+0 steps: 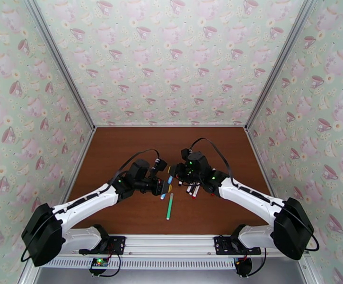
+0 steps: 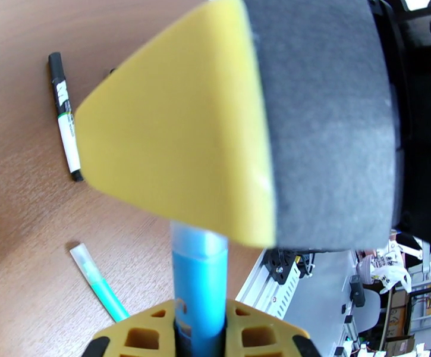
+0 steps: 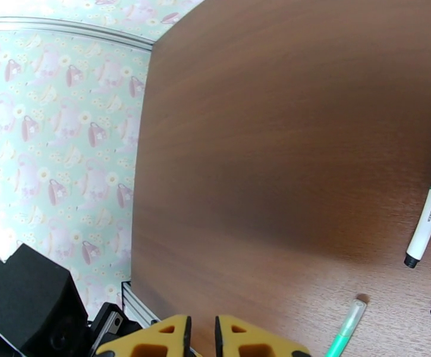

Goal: Open the pen caps

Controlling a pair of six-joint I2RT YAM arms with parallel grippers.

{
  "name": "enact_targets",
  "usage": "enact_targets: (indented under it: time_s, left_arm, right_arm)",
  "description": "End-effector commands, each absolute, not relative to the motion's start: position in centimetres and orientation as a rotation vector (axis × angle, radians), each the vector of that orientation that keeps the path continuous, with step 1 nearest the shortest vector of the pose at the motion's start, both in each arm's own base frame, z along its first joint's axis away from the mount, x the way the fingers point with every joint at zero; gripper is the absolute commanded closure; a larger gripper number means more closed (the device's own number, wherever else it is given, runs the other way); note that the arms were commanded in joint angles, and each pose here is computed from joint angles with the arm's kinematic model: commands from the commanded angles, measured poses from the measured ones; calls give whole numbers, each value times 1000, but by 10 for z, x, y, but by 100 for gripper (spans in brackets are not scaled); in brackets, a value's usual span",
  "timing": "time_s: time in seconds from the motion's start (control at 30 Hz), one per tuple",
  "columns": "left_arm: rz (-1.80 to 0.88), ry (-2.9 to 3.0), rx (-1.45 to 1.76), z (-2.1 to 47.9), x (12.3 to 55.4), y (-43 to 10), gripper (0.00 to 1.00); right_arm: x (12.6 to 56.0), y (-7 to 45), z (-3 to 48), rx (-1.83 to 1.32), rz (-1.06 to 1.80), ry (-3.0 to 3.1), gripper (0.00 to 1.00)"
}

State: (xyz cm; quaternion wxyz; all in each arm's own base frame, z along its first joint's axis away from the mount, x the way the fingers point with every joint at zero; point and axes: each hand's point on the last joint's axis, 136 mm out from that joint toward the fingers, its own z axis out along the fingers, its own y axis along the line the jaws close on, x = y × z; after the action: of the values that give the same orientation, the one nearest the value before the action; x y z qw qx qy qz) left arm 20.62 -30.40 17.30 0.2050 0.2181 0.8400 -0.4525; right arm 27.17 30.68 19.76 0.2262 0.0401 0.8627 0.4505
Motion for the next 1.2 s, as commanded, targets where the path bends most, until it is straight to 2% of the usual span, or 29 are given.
enact_targets:
  time_s: [0.0, 0.1, 0.3, 0.47, 0.63, 0.73, 0.97, 1.17]
  left_arm:
    - [-1395, 2385, 705, 173, 170, -296, 93]
    - [-1381, 2377, 694, 176, 170, -293, 93]
    - [-1019, 2443, 635, 159, 189, -272, 93]
    - [-873, 2432, 668, 162, 190, -265, 93]
    - [-1042, 2406, 736, 169, 174, -281, 93]
    - [-1035, 2435, 760, 165, 169, -283, 94]
    - [-975, 2383, 507, 179, 196, -267, 93]
    - [-739, 2472, 215, 159, 235, -224, 90]
  right_arm:
    - [303, 288, 236, 175, 1209, 2208, 98]
    - [305, 287, 243, 183, 1230, 2193, 98]
    - [313, 266, 238, 297, 1082, 2228, 100]
    - [321, 262, 234, 344, 1046, 2216, 100]
    - [330, 264, 244, 326, 1051, 2172, 100]
    - [334, 261, 247, 328, 1058, 2161, 100]
    - [323, 267, 224, 155, 1006, 2274, 100]
    - [317, 270, 190, 3, 919, 2375, 100]
